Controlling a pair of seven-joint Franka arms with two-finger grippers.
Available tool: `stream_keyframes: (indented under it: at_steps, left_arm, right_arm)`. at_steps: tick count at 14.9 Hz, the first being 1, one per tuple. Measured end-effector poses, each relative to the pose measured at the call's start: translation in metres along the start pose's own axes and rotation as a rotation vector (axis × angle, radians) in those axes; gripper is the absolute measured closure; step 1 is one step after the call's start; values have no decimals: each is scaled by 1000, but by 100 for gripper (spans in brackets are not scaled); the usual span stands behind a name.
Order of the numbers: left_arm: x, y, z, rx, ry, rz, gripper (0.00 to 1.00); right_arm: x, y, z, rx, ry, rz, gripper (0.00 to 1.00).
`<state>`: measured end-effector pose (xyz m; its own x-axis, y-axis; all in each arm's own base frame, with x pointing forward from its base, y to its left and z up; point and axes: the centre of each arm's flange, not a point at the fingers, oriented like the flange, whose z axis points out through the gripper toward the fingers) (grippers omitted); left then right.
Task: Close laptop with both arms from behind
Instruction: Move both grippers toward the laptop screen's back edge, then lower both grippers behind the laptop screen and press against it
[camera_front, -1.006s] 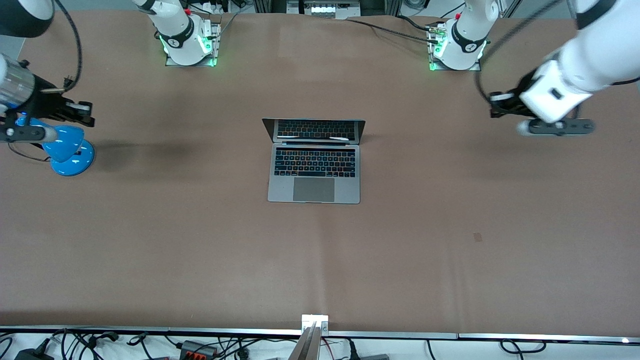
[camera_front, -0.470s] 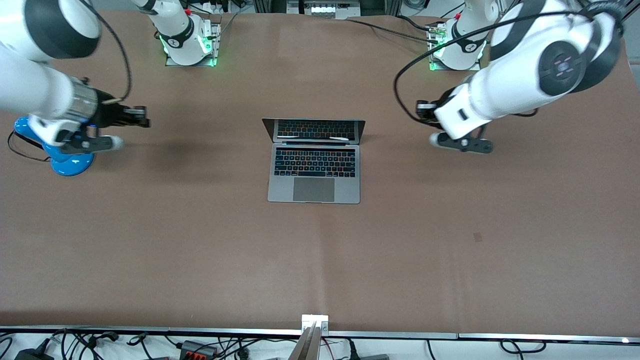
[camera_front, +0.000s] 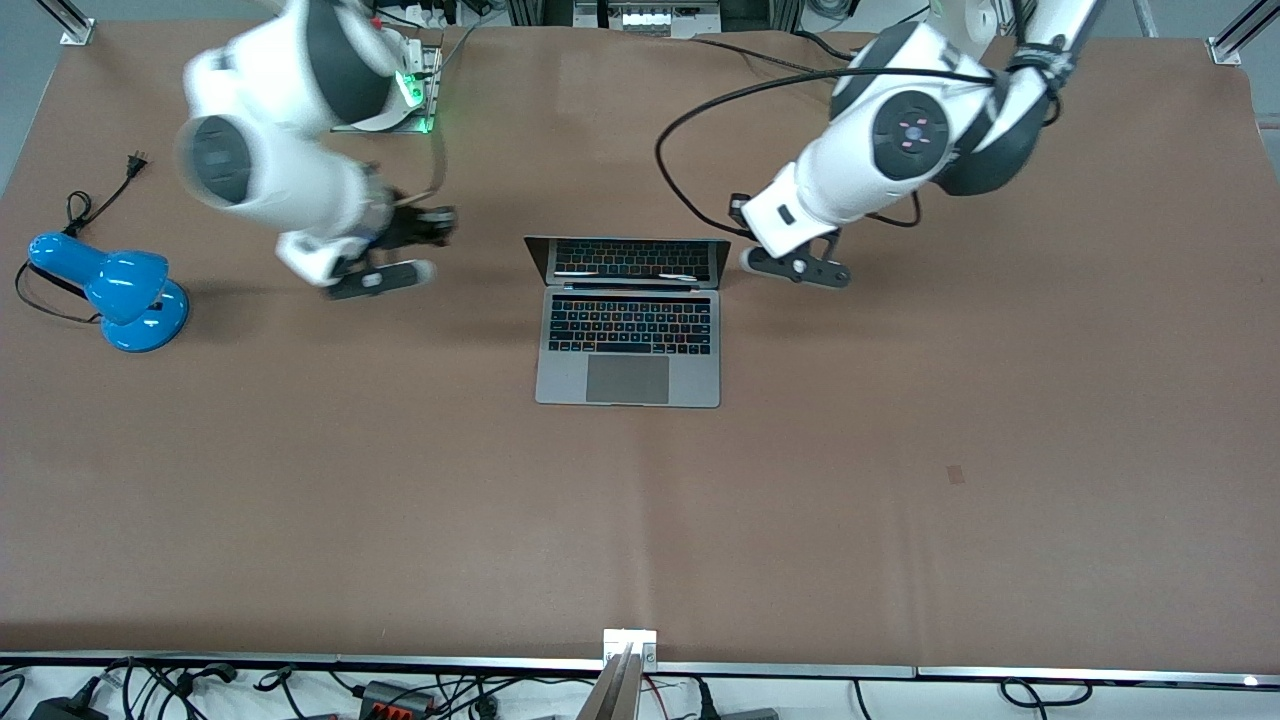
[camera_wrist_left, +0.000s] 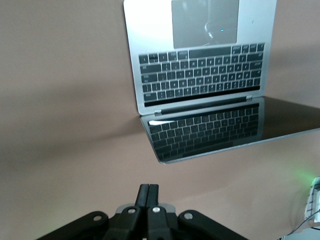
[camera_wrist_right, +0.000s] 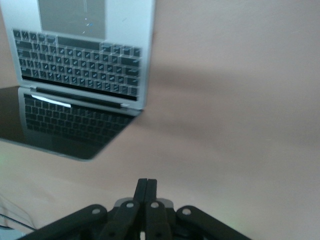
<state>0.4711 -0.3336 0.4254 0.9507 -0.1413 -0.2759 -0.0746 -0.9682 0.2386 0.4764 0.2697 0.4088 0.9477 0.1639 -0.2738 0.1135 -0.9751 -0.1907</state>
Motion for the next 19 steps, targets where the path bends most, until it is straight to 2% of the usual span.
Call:
stream_keyframes:
  at_steps: [3,7,12,19]
  left_arm:
    - [-8,7,9,-9,-25,6,99]
    - [-21,20,26,5,-55,33,99]
    - [-19,26,54,-7,-79,47,99]
    - [-10,24,107,-32,-54,48,99]
  right_arm:
    - [-11,-50,35,-30,-7,-6,99]
    - [-12,-72,57,-42,-1,-6,99]
    - [-6,-76,76,-51,-10,-2,99]
    - [8,-80,83,-44,12,0,99]
